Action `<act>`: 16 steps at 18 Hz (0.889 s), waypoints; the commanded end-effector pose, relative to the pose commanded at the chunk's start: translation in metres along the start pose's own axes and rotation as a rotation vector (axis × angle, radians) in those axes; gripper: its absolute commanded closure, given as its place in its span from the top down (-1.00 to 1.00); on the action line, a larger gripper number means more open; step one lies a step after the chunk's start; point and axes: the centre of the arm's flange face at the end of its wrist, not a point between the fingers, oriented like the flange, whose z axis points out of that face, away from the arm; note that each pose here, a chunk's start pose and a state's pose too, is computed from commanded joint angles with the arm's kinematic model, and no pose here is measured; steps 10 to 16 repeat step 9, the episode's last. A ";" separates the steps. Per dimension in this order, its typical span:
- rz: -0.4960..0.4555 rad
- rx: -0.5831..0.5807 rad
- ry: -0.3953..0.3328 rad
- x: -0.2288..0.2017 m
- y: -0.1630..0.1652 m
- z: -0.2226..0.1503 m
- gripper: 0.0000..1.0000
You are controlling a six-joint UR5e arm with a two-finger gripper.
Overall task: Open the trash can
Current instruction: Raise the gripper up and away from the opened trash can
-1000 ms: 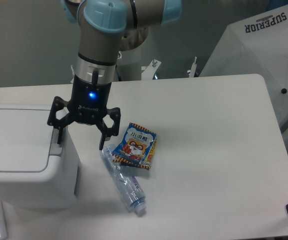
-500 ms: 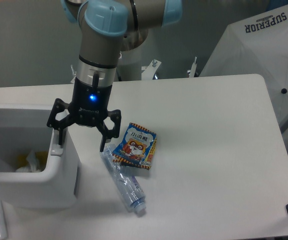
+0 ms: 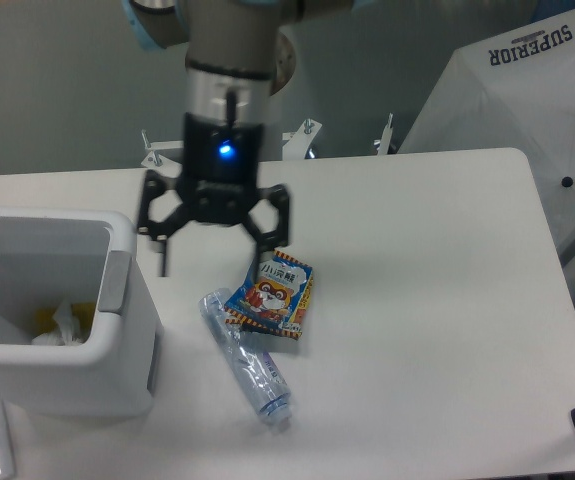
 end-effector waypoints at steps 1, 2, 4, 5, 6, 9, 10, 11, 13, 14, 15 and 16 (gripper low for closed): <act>0.068 -0.032 -0.035 -0.011 0.007 0.006 1.00; 0.138 -0.068 -0.058 -0.024 0.019 0.015 1.00; 0.274 -0.133 -0.094 -0.042 0.035 0.024 1.00; 0.332 -0.170 -0.101 -0.044 0.043 0.028 1.00; 0.381 -0.202 -0.113 -0.047 0.048 0.030 1.00; 0.452 -0.238 -0.138 -0.052 0.053 0.027 1.00; 0.452 -0.238 -0.138 -0.052 0.053 0.027 1.00; 0.452 -0.238 -0.138 -0.052 0.053 0.027 1.00; 0.452 -0.238 -0.138 -0.052 0.053 0.027 1.00; 0.452 -0.238 -0.138 -0.052 0.053 0.027 1.00; 0.452 -0.238 -0.138 -0.052 0.053 0.027 1.00; 0.452 -0.238 -0.138 -0.052 0.053 0.027 1.00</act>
